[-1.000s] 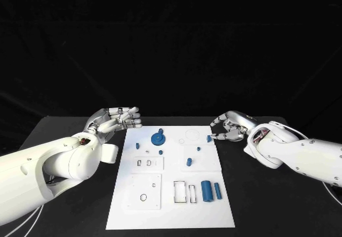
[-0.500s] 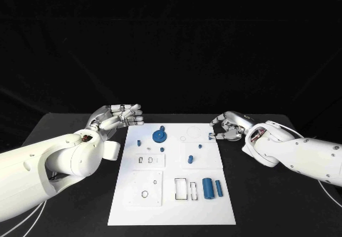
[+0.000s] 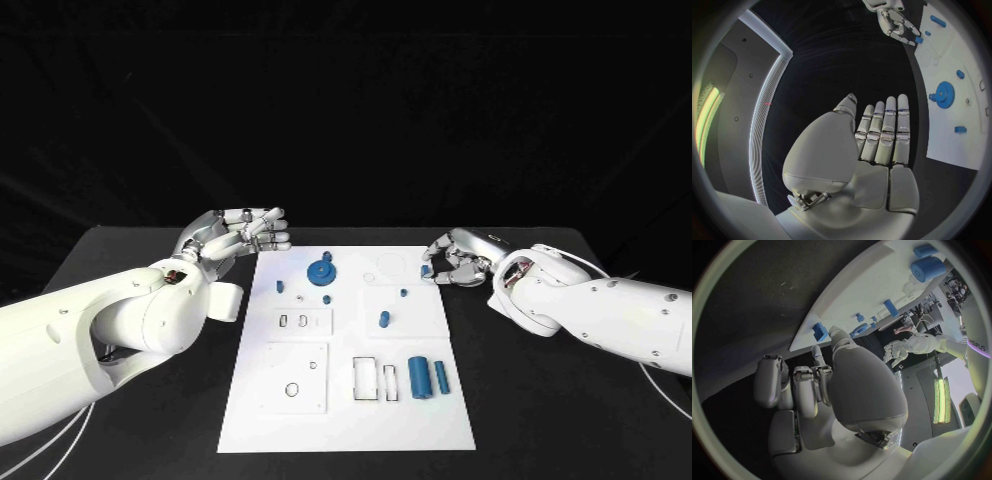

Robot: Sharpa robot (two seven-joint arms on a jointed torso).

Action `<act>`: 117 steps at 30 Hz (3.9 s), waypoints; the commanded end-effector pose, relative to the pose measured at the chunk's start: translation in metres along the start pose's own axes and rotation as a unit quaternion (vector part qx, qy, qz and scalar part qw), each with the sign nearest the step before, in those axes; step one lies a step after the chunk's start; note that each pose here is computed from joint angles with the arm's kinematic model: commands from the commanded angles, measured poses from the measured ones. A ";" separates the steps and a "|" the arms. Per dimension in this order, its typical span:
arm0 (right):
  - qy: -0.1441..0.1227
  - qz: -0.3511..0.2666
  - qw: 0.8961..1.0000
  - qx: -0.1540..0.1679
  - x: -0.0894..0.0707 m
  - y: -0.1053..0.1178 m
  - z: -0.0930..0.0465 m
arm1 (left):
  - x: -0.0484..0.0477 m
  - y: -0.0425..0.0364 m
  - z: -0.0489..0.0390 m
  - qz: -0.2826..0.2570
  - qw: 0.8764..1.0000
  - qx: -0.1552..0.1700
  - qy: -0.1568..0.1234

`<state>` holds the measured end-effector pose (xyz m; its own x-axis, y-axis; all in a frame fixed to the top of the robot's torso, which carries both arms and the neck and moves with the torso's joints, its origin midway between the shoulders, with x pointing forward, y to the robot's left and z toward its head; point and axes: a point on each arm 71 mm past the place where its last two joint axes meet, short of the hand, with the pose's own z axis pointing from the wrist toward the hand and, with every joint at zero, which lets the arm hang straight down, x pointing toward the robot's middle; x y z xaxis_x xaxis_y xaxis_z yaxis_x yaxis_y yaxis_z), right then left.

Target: Assemble the parts on the task board

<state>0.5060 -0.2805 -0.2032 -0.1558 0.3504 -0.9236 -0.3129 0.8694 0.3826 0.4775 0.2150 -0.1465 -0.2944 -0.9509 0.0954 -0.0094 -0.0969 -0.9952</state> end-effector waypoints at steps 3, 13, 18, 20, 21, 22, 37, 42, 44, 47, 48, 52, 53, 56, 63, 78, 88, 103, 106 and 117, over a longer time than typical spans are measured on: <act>0.019 -0.006 1.000 0.000 0.004 0.000 0.001 | 0.0029 -0.0009 0.0005 -0.002 1.000 0.004 0.010; 0.023 0.000 1.000 0.005 0.006 -0.002 0.002 | 0.0029 -0.0007 0.0008 -0.002 1.000 0.003 0.010; 0.025 0.002 1.000 0.005 0.006 -0.002 0.002 | 0.0028 -0.0005 0.0009 -0.001 1.000 0.003 0.009; 0.025 0.002 1.000 0.005 0.007 -0.002 0.003 | 0.0029 -0.0005 0.0010 -0.001 1.000 0.002 0.009; 0.026 0.002 1.000 0.005 0.007 -0.002 0.003 | 0.0029 -0.0005 0.0010 -0.002 1.000 0.002 0.009; 0.026 0.002 1.000 0.005 0.007 -0.002 0.004 | 0.0029 -0.0005 0.0010 -0.002 1.000 0.002 0.010; 0.033 0.008 0.999 0.014 0.010 -0.003 0.006 | 0.0038 -0.0006 0.0002 -0.002 1.000 0.001 0.011; 0.033 0.008 0.999 0.014 0.010 -0.002 0.007 | 0.0046 -0.0007 0.0000 -0.002 1.000 0.001 0.011; 0.033 0.006 0.999 0.015 0.011 -0.001 0.007 | 0.0049 -0.0007 -0.0001 -0.002 1.000 0.001 0.012; 0.030 0.003 0.999 0.017 0.011 0.000 0.008 | 0.0052 -0.0008 -0.0002 -0.002 1.000 0.001 0.012; 0.028 0.002 0.999 0.018 0.011 0.000 0.008 | 0.0053 -0.0008 -0.0002 -0.002 1.000 0.002 0.012; 0.014 -0.003 1.000 0.022 0.010 0.001 0.008 | 0.0050 -0.0008 -0.0002 -0.002 1.000 0.002 0.011; 0.012 -0.003 1.000 0.022 0.010 0.001 0.008 | 0.0050 -0.0008 -0.0002 -0.002 1.000 0.002 0.011; -0.001 -0.004 1.000 0.021 0.008 0.004 0.006 | 0.0044 -0.0007 0.0000 -0.002 1.000 0.002 0.011; -0.022 0.003 1.000 0.013 0.004 0.014 0.002 | 0.0032 -0.0004 0.0005 -0.001 1.000 0.001 0.009; 0.004 -0.014 0.999 -0.044 0.002 0.096 0.012 | 0.0031 0.0009 0.0035 -0.001 1.000 0.001 0.008; 0.040 -0.040 0.995 -0.082 0.032 0.154 0.026 | 0.0065 0.0020 0.0050 -0.002 1.000 -0.001 0.012; 0.061 -0.067 0.988 -0.122 0.079 0.190 0.030 | 0.0074 0.0024 0.0047 -0.002 1.000 -0.005 0.012; 0.062 -0.068 0.988 -0.125 0.083 0.193 0.030 | 0.0070 0.0024 0.0048 -0.002 1.000 -0.005 0.011; 0.071 -0.070 0.986 -0.136 0.096 0.203 0.030 | 0.0076 0.0027 0.0055 -0.002 1.000 -0.005 0.010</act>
<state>0.4564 -0.0618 -0.2131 -0.2250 0.1943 -0.9548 -0.5650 0.7724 0.2903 0.4808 0.2081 -0.1493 -0.3006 -0.9487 0.0975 -0.0241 -0.0946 -0.9952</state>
